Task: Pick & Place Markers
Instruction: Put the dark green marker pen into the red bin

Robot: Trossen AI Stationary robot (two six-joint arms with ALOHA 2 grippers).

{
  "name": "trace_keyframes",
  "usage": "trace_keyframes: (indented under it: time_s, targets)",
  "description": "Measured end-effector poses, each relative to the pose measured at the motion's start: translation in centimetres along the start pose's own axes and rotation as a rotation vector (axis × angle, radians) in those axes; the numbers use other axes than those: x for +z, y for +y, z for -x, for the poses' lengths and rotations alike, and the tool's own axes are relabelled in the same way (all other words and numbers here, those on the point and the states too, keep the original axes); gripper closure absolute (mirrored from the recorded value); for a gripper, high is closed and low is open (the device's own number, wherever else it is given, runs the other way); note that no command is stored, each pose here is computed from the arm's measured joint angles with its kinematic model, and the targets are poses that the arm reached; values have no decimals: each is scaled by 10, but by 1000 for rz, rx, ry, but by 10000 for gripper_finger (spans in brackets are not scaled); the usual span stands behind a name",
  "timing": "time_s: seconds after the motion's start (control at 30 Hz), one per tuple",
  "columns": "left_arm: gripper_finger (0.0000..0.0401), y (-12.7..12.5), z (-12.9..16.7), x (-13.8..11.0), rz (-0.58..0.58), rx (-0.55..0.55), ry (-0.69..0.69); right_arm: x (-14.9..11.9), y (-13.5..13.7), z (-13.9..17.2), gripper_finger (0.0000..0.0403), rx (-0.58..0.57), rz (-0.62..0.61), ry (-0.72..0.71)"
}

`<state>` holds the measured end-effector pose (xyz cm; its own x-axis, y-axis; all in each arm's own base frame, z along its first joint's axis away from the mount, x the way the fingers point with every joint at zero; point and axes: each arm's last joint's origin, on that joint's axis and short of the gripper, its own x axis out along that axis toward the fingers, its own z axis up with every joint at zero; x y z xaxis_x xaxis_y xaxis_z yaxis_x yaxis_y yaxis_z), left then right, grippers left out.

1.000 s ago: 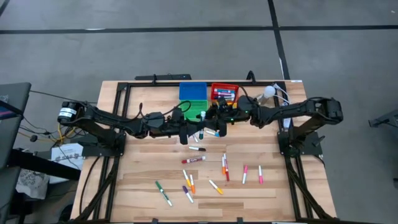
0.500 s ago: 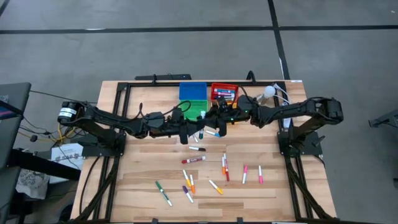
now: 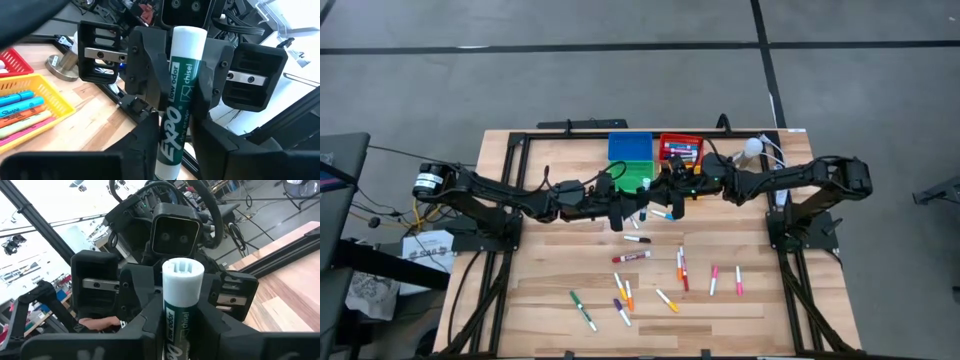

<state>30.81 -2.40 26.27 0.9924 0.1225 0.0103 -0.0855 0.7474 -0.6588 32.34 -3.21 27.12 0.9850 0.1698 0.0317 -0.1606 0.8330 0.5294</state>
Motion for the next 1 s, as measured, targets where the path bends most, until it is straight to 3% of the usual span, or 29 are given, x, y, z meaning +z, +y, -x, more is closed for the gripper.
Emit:
trace_keyframes:
  time_s: [0.2, 0.4, 0.7, 1.0]
  targets:
    - [221, -4, 1, -3, -1, -24, 15, 1, -2, 1, 345, -5, -1, 2]
    - [165, -1, 4, -11, 15, -86, 117, 1, -8, 3, 344, 1, -11, 39]
    - [157, 20, 25, -37, 28, -44, 224, 7, -17, 8, 344, -46, -10, 24]
    - [159, 40, 79, -43, -21, 47, 151, 23, -16, 40, 344, -198, 94, 123]
